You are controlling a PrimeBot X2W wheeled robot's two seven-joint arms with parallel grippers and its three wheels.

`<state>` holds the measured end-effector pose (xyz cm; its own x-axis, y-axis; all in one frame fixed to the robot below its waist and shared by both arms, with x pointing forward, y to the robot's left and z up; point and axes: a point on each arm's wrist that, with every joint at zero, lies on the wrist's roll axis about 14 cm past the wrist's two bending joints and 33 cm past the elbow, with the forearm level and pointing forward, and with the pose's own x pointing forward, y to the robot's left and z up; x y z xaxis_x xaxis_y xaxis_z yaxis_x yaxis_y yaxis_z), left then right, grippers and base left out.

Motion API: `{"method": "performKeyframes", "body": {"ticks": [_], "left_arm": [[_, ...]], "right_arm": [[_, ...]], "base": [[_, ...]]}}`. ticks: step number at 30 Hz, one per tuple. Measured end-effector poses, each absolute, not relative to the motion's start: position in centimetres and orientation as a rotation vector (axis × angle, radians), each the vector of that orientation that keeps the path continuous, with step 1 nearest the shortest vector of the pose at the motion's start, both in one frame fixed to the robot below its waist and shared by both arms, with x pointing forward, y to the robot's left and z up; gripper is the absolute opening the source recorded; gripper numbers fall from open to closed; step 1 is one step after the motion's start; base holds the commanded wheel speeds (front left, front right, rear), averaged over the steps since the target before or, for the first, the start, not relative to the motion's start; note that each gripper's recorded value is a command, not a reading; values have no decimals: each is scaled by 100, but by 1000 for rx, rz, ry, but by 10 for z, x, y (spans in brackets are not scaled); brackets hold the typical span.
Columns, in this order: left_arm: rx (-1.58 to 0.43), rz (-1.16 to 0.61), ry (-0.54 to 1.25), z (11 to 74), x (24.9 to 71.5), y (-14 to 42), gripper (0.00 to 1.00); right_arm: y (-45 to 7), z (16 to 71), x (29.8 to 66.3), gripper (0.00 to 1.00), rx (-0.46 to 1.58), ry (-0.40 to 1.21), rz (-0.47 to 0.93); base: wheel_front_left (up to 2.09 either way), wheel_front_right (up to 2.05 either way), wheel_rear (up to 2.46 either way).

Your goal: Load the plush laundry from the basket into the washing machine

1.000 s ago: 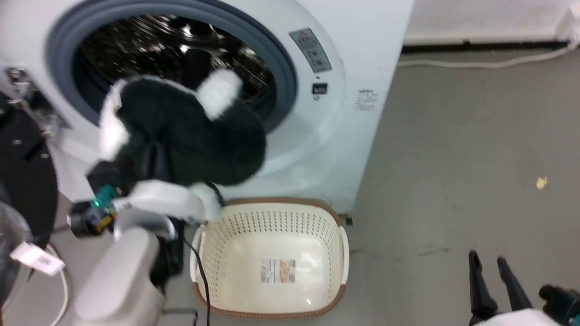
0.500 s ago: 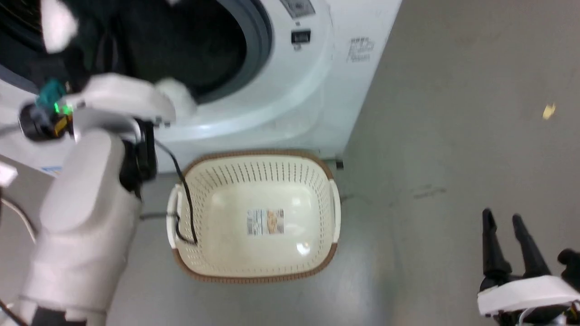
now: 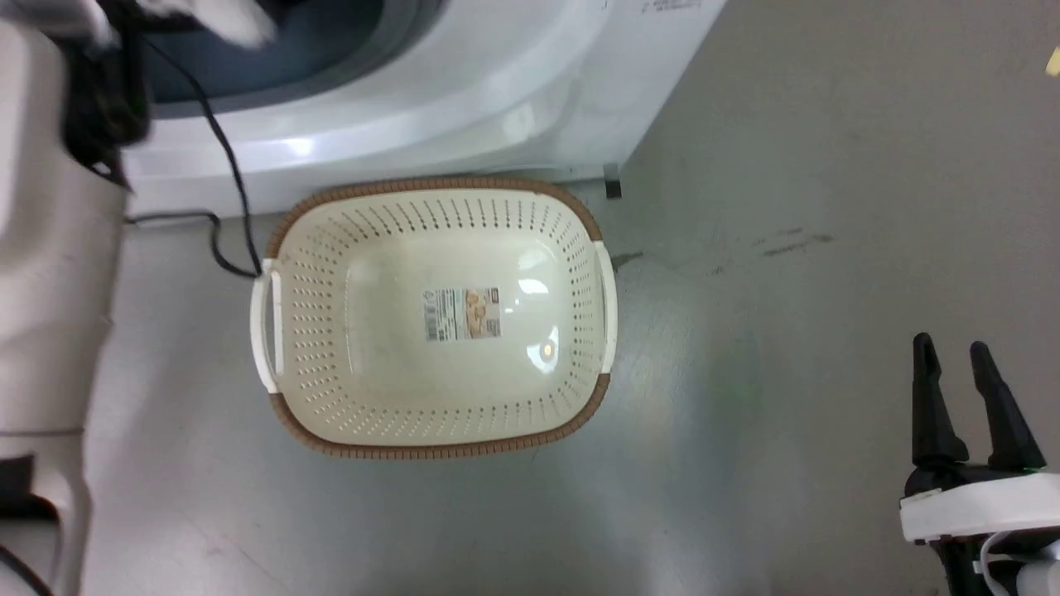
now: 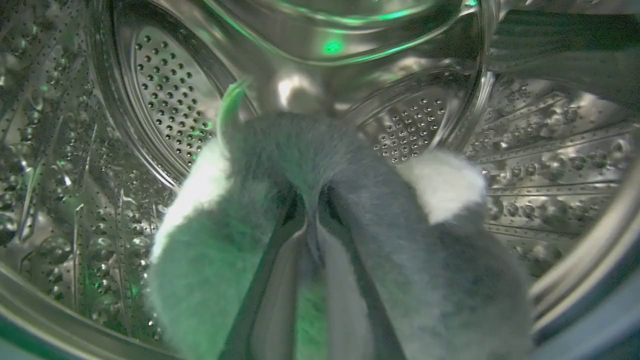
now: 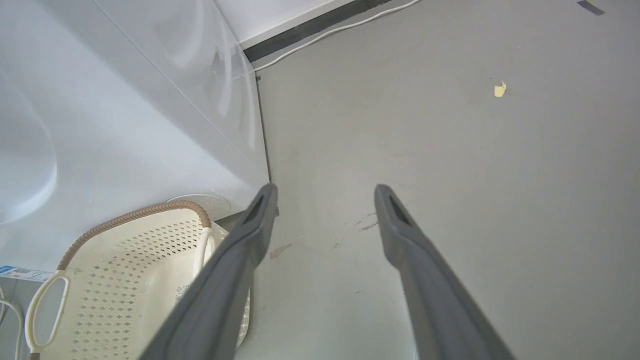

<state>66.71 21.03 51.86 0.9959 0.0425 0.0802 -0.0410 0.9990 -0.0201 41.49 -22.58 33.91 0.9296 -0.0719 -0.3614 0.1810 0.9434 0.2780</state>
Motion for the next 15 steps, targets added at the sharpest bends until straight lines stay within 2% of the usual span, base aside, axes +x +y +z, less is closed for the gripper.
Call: {"method": "performKeyframes", "body": {"ticks": [15], "left_arm": [[8, 101, -117, 512, 722, 231, 0]], "right_arm": [[-244, 308, 419, 100, 251, 419, -138]], "base": [[0, 0, 0]]}}
